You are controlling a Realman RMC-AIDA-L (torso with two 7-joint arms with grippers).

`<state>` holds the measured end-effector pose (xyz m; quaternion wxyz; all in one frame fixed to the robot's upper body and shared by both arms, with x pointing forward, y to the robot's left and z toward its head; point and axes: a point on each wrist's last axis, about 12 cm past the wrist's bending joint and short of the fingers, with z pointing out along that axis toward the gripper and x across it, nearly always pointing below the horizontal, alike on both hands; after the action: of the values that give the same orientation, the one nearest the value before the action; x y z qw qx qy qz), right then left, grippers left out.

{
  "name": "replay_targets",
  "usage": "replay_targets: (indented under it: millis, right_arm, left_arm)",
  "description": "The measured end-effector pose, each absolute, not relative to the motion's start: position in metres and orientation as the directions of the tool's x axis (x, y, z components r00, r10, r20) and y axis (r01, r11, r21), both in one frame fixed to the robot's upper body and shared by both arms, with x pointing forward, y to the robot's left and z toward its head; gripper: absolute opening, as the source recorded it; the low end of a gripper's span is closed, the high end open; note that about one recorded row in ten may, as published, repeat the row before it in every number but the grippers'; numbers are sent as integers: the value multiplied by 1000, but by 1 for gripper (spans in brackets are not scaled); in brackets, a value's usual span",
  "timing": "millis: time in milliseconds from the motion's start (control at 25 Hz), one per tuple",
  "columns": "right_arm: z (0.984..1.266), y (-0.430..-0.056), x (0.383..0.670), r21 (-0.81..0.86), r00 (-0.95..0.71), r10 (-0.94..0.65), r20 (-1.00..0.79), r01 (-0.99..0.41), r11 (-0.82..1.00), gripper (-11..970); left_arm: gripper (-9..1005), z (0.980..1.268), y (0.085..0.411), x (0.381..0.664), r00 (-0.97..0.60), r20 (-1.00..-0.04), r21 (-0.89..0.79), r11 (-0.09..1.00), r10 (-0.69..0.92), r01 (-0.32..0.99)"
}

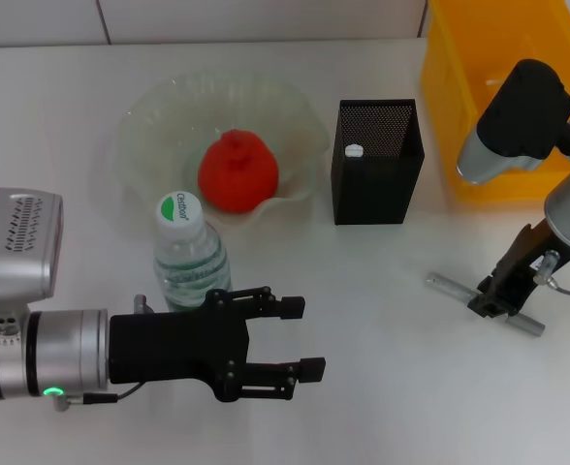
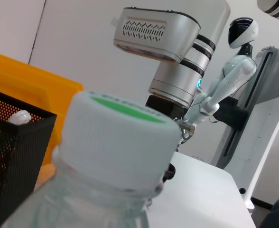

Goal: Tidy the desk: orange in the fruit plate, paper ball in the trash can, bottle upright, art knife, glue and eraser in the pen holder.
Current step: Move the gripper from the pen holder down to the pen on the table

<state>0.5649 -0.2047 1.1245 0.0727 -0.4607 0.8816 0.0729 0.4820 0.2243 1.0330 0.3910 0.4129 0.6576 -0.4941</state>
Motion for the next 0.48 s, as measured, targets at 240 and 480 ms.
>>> replay_targets:
  millis: [240, 480]
  right_arm:
    - [1124, -204, 564, 62, -565, -802, -192, -823, 564, 220]
    - [1124, -206, 563, 66, -571, -798, -194, -819, 570, 134]
  left_arm:
    - [800, 1033, 225, 481, -355, -922, -329, 170, 155, 929]
    - [800, 1032, 225, 480, -357, -922, -331, 170, 153, 928]
